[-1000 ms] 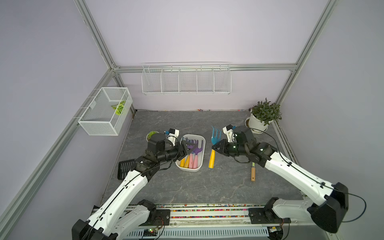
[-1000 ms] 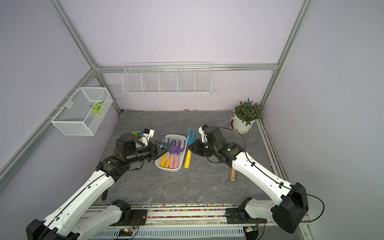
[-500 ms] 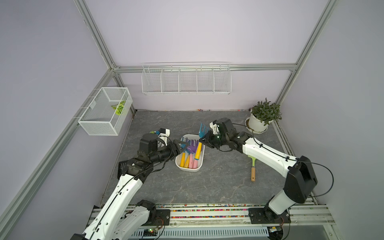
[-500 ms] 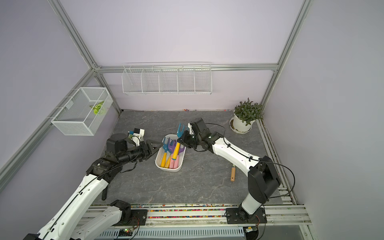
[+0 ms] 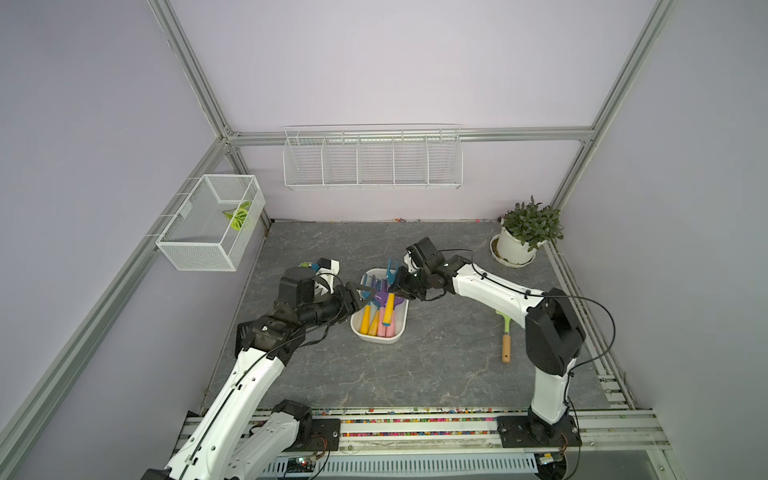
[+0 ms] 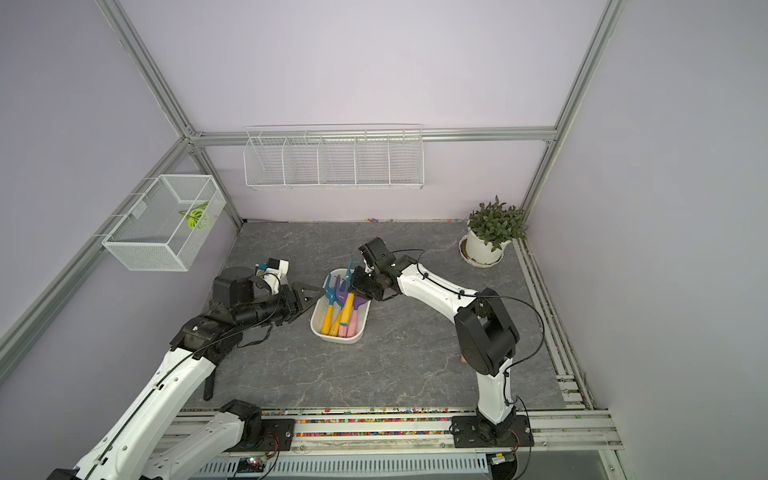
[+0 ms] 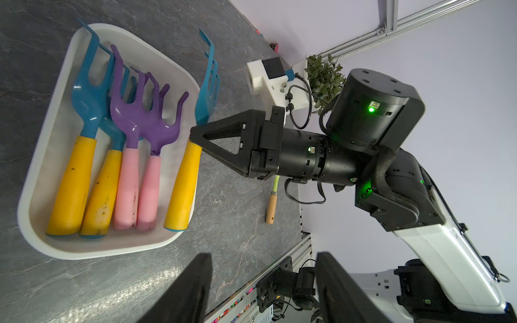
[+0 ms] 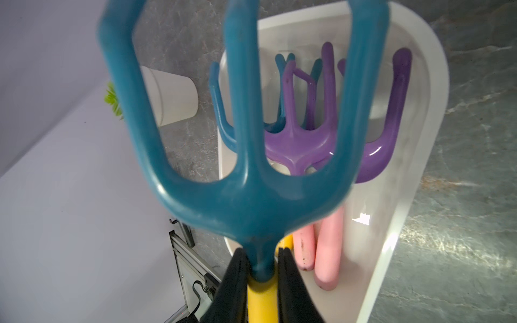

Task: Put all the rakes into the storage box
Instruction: Place the rake in the storage box.

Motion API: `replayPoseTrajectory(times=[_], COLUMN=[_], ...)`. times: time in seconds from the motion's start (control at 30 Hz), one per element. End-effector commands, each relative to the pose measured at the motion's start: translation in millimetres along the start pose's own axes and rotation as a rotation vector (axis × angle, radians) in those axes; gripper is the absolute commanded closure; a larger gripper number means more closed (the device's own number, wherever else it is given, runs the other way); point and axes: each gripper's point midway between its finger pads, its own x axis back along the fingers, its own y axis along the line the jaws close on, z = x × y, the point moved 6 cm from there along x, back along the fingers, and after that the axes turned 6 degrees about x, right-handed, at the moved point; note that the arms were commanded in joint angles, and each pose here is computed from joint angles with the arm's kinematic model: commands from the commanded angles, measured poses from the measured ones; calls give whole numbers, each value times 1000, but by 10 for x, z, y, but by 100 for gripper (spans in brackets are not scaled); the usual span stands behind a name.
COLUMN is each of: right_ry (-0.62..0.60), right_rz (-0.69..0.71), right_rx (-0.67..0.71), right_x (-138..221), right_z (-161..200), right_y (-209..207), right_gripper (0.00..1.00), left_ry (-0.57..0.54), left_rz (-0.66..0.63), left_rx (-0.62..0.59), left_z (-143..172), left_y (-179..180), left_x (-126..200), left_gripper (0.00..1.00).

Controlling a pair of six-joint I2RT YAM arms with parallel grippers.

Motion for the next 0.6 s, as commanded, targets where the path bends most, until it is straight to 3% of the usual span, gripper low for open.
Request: replayPoseTrajectory(times=[0.0, 0.23, 0.4, 0.57], right_ry=[1, -4, -23, -64], right_rz=[20, 54, 64, 48], right_rx=[15, 49, 77, 125], right_x=[0, 79, 200, 407], right_z=[5, 20, 25, 9], right_y=[6, -12, 6, 90], right_gripper=[100, 66, 31, 28], left_ry=[-5, 4, 6, 2], left_rz=[8, 16, 22, 24], left_rx=[-23, -18, -15, -5], left_z=[-51, -99, -121, -133], left_y=[-29, -37, -43, -44], left_x=[-18, -86, -118, -128], left_gripper=[36, 36, 36, 36])
